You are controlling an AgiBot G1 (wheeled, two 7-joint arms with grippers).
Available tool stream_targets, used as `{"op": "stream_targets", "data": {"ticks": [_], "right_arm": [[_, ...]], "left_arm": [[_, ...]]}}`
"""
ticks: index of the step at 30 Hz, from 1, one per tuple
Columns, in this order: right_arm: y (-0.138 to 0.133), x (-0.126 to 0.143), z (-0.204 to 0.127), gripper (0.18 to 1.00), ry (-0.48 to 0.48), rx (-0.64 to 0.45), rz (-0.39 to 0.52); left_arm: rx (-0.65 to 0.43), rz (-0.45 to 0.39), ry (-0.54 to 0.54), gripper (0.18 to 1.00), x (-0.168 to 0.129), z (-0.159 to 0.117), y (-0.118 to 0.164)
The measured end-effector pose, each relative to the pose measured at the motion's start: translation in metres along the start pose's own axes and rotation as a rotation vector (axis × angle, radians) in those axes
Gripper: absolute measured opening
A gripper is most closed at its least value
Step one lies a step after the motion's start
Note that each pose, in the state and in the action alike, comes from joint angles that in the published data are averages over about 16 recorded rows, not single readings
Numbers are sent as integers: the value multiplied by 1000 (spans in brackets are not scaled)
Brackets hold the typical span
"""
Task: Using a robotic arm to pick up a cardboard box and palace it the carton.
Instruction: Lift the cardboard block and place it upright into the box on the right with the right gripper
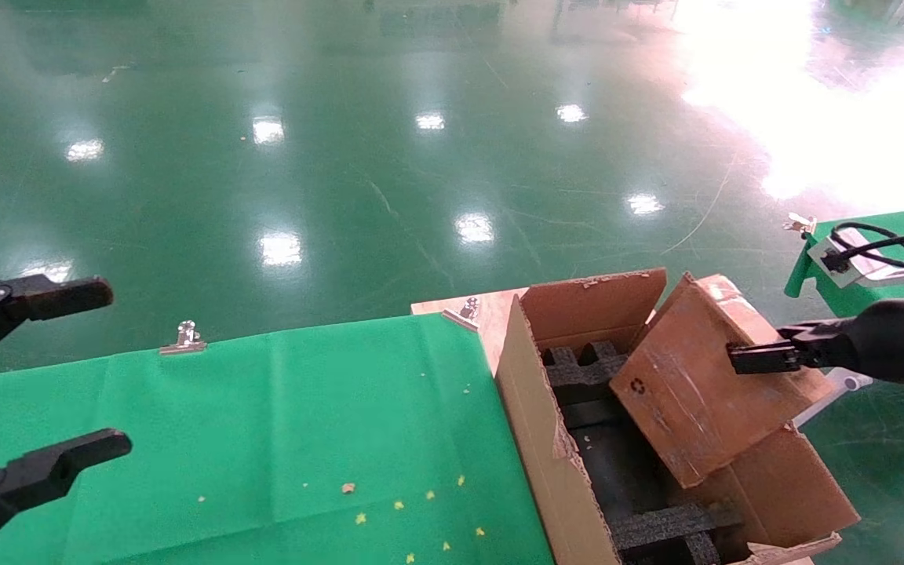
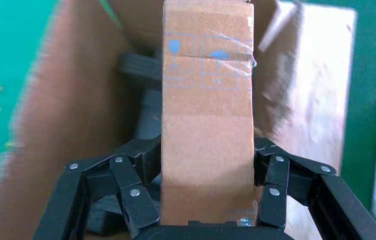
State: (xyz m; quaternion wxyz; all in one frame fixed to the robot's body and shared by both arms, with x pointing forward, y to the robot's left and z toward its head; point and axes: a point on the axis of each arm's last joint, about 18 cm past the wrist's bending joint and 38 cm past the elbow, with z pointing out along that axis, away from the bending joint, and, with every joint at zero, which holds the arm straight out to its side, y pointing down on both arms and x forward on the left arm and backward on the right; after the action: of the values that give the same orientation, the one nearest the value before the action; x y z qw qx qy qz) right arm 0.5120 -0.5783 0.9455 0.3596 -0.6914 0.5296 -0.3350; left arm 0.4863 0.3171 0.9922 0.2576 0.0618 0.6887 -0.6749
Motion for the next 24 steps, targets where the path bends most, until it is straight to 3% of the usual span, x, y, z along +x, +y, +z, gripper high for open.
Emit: {"op": "stream_targets", "data": {"ticks": [9,24], "right_arm": [[5,4,14,319,107,-20,79],[7,-15,38,317,177,-42,64]], "left_arm": [[0,0,0,1000,0,0,0],[0,0,0,1000,0,0,0]]}}
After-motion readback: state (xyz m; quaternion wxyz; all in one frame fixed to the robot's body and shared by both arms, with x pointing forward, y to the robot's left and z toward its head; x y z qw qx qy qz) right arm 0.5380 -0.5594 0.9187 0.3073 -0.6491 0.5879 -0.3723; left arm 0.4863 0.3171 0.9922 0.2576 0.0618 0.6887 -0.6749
